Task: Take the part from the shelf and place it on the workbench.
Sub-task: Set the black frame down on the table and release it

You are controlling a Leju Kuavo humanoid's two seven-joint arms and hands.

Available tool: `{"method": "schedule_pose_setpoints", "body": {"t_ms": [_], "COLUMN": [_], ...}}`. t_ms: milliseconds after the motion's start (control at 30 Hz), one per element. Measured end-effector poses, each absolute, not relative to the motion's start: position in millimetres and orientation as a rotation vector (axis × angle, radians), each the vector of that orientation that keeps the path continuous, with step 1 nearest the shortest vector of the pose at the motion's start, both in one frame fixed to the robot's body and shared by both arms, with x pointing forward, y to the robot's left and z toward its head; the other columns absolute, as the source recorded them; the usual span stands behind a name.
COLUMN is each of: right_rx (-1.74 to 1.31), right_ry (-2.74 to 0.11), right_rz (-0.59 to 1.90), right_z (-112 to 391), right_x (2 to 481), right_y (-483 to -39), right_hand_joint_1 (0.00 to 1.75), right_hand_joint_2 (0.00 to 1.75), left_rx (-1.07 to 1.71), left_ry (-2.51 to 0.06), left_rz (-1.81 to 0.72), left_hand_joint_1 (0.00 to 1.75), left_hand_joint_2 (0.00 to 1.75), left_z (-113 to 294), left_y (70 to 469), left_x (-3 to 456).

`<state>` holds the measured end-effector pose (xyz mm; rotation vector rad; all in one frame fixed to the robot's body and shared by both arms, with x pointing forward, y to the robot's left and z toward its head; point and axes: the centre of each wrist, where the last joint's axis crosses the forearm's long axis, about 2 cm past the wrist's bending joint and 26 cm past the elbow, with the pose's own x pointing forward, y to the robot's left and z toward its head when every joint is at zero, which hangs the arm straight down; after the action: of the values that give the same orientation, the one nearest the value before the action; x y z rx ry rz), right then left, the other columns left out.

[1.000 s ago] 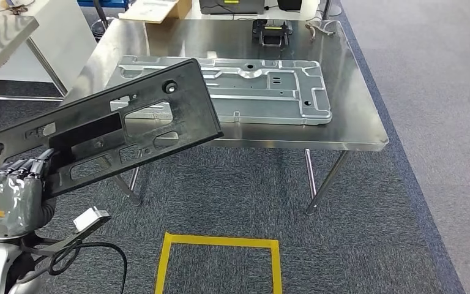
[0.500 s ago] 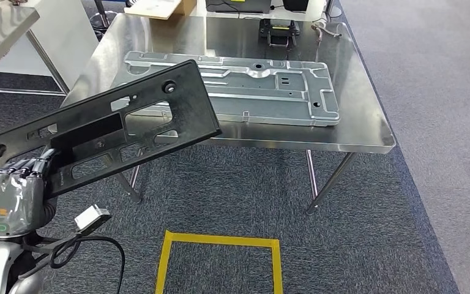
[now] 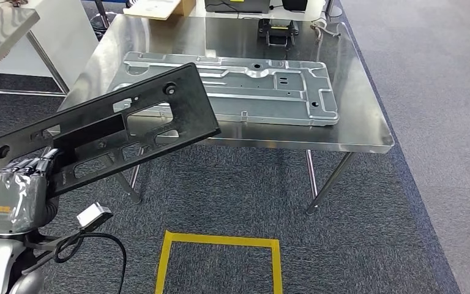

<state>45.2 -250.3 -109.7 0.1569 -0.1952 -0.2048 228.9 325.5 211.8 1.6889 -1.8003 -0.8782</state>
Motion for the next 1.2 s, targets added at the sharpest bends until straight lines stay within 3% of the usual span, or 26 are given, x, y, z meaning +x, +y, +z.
{"method": "schedule_pose_setpoints", "body": {"t_ms": [1200], "right_rx": [0.158], "right_ry": [-0.19], "right_rz": [-0.204], "right_z": [-109.9], "right_x": [43.9], "right_y": [-249.6], "right_hand_joint_1": [0.0], "right_hand_joint_2": [0.0], "left_rx": [1.678], "left_ry": [-1.779], "left_rz": [-0.918], "left_hand_joint_1": [1.75], "left_hand_joint_2": [1.75], "left_z": [208.1], "left_y": [325.4], "left_x": [232.4]}}
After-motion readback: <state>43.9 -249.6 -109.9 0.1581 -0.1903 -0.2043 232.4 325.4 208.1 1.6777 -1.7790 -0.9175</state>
